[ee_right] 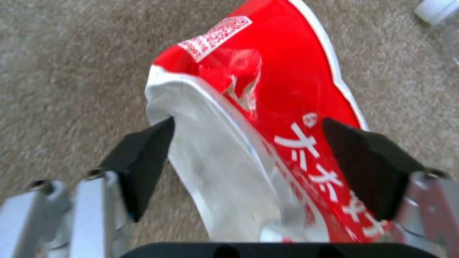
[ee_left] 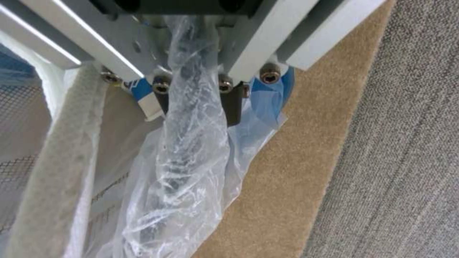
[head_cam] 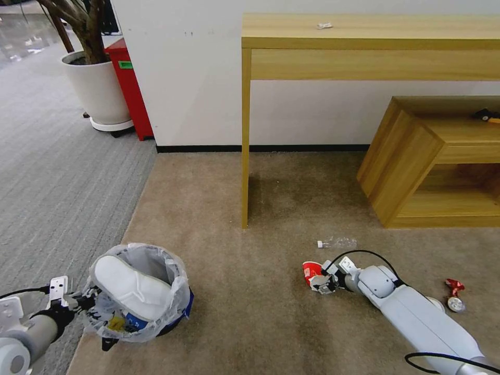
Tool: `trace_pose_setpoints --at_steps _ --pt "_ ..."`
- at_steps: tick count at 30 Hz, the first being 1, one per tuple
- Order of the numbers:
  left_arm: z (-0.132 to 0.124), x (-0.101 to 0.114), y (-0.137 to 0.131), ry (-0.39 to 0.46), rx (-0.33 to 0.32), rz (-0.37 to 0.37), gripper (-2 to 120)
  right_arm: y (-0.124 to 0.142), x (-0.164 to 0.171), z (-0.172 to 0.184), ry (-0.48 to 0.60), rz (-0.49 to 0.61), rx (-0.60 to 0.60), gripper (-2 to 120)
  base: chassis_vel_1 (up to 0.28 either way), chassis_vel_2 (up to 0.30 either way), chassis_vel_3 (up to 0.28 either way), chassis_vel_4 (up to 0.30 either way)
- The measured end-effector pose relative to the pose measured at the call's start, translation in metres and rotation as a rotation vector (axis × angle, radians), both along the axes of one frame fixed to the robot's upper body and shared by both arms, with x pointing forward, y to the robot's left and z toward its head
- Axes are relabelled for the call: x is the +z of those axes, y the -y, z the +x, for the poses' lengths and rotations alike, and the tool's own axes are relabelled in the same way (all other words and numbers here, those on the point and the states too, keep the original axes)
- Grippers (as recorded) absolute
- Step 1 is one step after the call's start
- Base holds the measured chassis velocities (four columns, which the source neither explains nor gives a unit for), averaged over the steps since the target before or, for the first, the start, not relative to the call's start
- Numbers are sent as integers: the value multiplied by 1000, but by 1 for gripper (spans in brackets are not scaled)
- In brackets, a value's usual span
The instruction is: Pick up the trash bin and place the garbage on the floor into it.
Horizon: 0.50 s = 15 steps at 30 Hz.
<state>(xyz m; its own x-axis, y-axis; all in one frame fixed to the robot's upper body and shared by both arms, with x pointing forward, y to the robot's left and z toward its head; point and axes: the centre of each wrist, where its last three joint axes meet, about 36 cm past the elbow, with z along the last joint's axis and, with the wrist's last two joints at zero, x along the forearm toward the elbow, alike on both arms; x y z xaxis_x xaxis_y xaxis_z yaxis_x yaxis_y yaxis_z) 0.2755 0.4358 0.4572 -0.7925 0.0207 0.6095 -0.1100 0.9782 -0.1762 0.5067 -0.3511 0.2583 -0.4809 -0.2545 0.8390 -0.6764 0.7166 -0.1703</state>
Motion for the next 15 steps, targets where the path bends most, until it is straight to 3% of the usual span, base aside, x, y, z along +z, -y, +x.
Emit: trace_pose_setpoints --at_steps 15 --pt "-1 1 0 1 0 3 0 -18 -14 2 43 22 0 24 0 0 0 0"
